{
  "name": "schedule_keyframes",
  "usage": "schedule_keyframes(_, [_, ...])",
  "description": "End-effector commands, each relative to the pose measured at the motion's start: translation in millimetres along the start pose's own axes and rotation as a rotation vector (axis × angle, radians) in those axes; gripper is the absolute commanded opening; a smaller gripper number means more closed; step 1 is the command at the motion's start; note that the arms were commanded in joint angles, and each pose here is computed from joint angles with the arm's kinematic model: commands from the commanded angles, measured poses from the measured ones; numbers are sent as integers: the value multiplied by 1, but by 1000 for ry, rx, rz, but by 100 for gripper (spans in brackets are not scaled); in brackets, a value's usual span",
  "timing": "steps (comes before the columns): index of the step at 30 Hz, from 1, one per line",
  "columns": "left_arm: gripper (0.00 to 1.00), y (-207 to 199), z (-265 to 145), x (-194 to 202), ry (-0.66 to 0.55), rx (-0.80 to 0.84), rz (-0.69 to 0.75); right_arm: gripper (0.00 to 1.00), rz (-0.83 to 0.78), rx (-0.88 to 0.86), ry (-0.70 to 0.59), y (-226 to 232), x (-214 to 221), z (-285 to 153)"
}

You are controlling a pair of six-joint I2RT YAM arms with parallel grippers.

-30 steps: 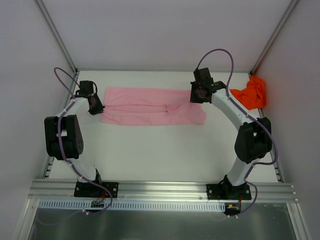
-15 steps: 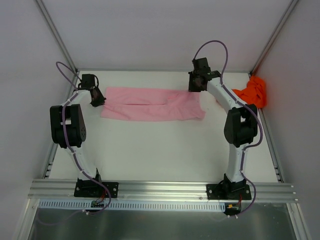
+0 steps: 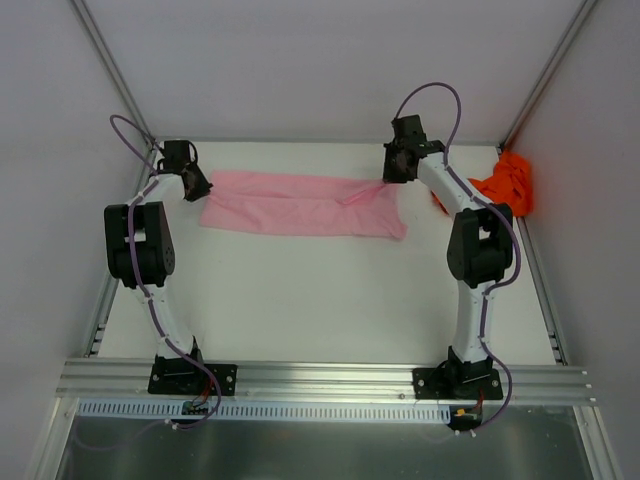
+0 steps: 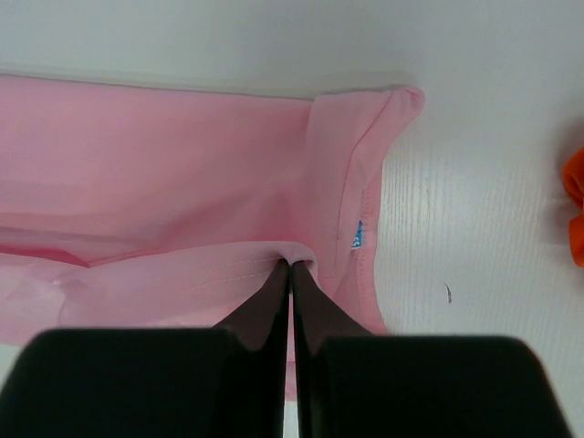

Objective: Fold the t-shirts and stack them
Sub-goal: Fold the other side of the tshirt into a rectangle

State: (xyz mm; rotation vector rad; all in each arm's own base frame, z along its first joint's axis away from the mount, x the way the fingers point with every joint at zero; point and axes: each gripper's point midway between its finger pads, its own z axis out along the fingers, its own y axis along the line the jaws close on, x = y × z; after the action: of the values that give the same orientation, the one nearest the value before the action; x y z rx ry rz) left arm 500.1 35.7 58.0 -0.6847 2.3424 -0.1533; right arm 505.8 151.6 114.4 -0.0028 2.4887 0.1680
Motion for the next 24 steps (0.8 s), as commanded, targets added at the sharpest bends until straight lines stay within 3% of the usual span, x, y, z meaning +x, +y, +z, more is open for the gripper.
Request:
schedule_keyframes(1, [0, -8, -1, -35, -97, 18, -19, 1, -3, -20, -88, 3, -32, -9])
schedule_keyframes(10, [0, -15, 2, -56, -126, 9, -48, 1, -6, -35, -114, 6, -43, -4])
schedule_keyframes(16, [0, -11, 16, -47, -73, -15, -43, 1, 3, -42, -84, 9, -37, 13])
schedule_keyframes(19, [6, -13, 19, -48, -62, -14, -45, 1, 7, -50, -77, 10, -36, 19])
schedule_keyframes(21, [23, -14, 23, -47, -53, -12, -41, 1, 3, -52, -70, 10, -36, 24])
schedule_keyframes(23, [37, -14, 23, -48, -48, -16, -43, 21, -3, -53, -57, 11, -33, 30])
schedule_keyframes(24, [38, -15, 23, -48, -47, -13, -43, 32, -14, -56, -71, 12, -39, 28])
